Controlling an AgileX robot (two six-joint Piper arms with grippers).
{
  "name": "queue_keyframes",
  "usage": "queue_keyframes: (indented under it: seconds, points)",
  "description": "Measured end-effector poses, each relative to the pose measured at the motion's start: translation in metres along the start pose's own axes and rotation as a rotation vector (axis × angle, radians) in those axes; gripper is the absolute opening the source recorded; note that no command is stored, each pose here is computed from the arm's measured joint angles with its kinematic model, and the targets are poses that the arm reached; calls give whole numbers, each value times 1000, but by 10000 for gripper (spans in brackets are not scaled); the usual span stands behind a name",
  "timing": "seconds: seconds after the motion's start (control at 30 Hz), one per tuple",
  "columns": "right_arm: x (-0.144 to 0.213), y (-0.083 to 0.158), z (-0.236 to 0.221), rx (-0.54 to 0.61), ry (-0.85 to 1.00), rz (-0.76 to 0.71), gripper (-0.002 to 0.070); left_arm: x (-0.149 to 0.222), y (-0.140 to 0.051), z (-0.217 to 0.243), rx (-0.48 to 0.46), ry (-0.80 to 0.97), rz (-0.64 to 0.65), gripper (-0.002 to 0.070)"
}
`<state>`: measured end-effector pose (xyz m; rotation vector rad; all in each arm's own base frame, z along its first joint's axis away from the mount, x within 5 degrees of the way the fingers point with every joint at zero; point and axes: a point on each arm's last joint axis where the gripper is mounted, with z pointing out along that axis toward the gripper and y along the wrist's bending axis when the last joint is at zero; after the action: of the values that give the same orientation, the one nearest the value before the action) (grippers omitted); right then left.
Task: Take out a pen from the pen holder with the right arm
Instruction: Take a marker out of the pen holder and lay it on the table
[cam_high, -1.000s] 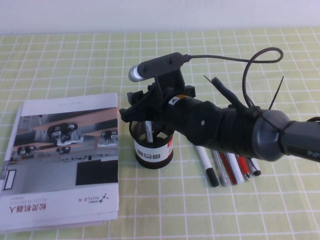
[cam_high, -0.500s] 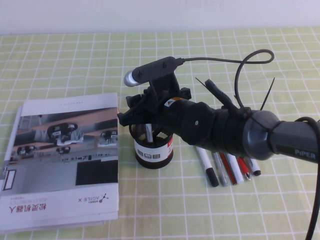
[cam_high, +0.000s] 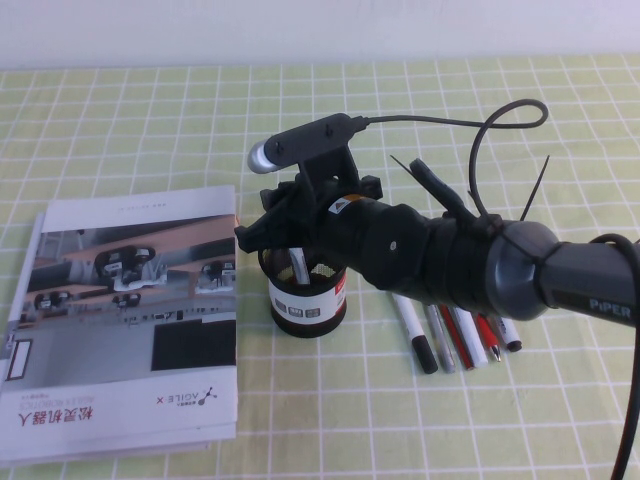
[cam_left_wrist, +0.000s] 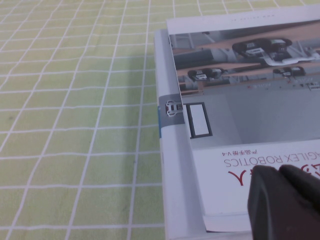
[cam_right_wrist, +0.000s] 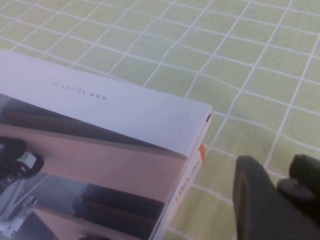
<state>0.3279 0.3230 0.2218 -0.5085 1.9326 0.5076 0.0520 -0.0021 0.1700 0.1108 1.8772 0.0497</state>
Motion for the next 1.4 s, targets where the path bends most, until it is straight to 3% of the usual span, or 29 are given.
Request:
queue_keyframes:
  seconds: [0.47, 0.93, 1.23, 1.4]
  points:
    - [-3, 1, -3, -14, 5, 2, 90, 0, 0, 0, 0, 0, 0, -6]
    - [-84, 2, -76, -82, -182, -42, 90, 0, 0, 0, 0, 0, 0, -6]
    - [-117, -44, -133, -87, -96, -32, 90, 0, 0, 0, 0, 0, 0, -6]
    - [-111, -74, -155, 18, 91, 36, 90, 0, 0, 0, 0, 0, 0, -6]
